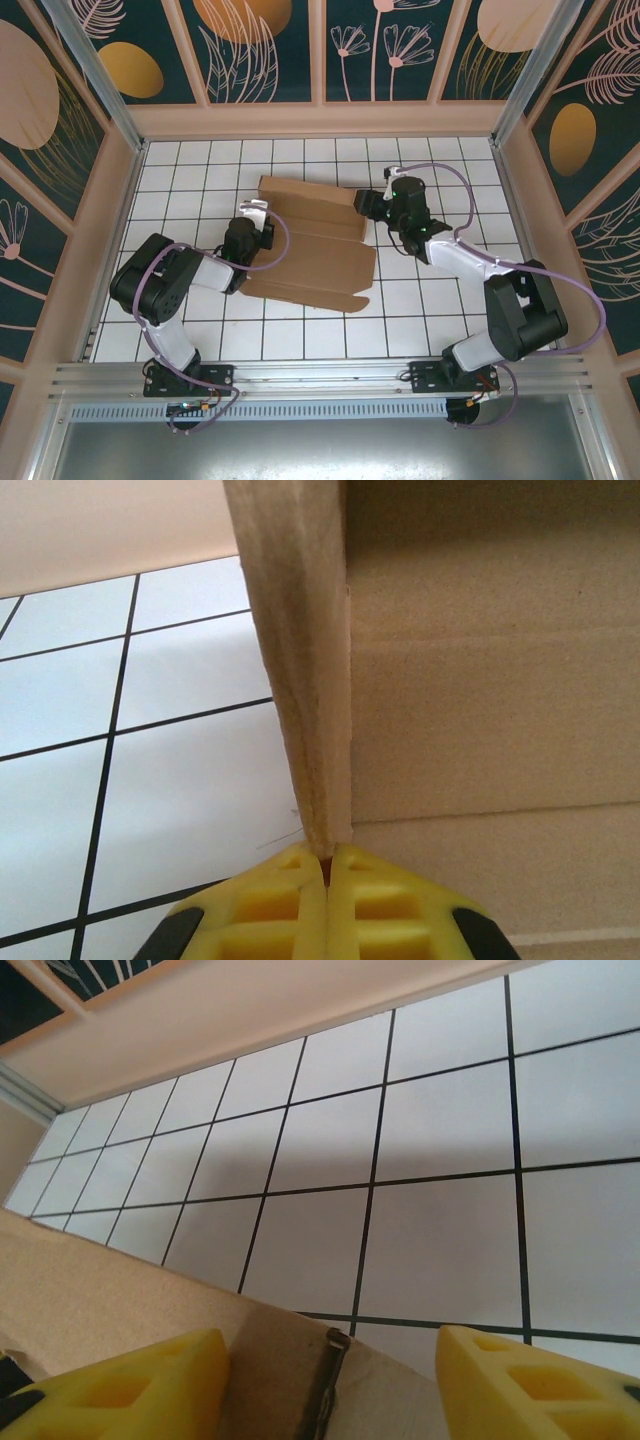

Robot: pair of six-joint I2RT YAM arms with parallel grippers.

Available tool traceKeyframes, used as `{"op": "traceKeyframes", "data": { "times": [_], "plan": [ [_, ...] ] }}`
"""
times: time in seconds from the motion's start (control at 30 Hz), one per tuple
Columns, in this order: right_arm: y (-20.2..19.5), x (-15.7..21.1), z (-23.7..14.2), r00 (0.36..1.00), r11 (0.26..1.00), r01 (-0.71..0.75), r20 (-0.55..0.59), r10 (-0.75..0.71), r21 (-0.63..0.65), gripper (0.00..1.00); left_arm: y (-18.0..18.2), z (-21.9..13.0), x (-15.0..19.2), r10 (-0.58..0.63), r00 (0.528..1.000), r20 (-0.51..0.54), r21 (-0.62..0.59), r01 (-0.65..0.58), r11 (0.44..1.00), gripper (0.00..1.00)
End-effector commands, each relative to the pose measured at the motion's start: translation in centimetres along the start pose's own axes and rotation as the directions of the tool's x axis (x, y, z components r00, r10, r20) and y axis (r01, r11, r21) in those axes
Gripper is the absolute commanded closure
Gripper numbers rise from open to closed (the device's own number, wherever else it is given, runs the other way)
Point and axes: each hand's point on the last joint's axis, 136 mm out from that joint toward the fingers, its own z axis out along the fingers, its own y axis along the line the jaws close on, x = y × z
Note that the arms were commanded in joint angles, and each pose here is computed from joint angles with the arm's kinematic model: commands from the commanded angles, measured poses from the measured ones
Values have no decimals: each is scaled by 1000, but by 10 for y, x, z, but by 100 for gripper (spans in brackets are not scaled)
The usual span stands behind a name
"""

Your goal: Fold the paper box

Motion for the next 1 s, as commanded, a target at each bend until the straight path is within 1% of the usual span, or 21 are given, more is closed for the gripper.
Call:
{"op": "traceKeyframes", "data": {
  "times": [0.0,0.1,0.2,0.37,0.53,0.63,0.83,0.97],
  "plan": [
    [-5,46,7,984,999,-18,-175,24,35,37,-13,-3,-16,-34,996,81,60,29,998,100],
    [-5,46,7,983,999,-39,-179,43,26,31,-13,-5,-12,-32,997,74,67,27,997,100],
    [-3,46,7,981,998,-64,-181,63,-1,29,-16,-6,-8,-30,998,63,83,25,996,100],
    [11,45,6,981,993,-80,-183,64,-84,28,-18,-6,-9,-44,997,61,98,38,995,100],
    [7,43,0,986,996,-64,-158,53,-65,31,-17,-9,-12,-59,995,80,96,51,994,100],
    [11,38,-6,988,994,-68,-147,55,-83,29,-16,-9,-12,-61,995,83,92,53,994,100],
    [25,31,-10,983,986,-96,-169,72,-138,26,-20,-9,-13,-67,995,74,112,59,992,100],
    [21,37,-7,981,989,-86,-185,63,-123,25,-21,-11,-13,-80,994,72,123,71,990,100]
  ]
}}
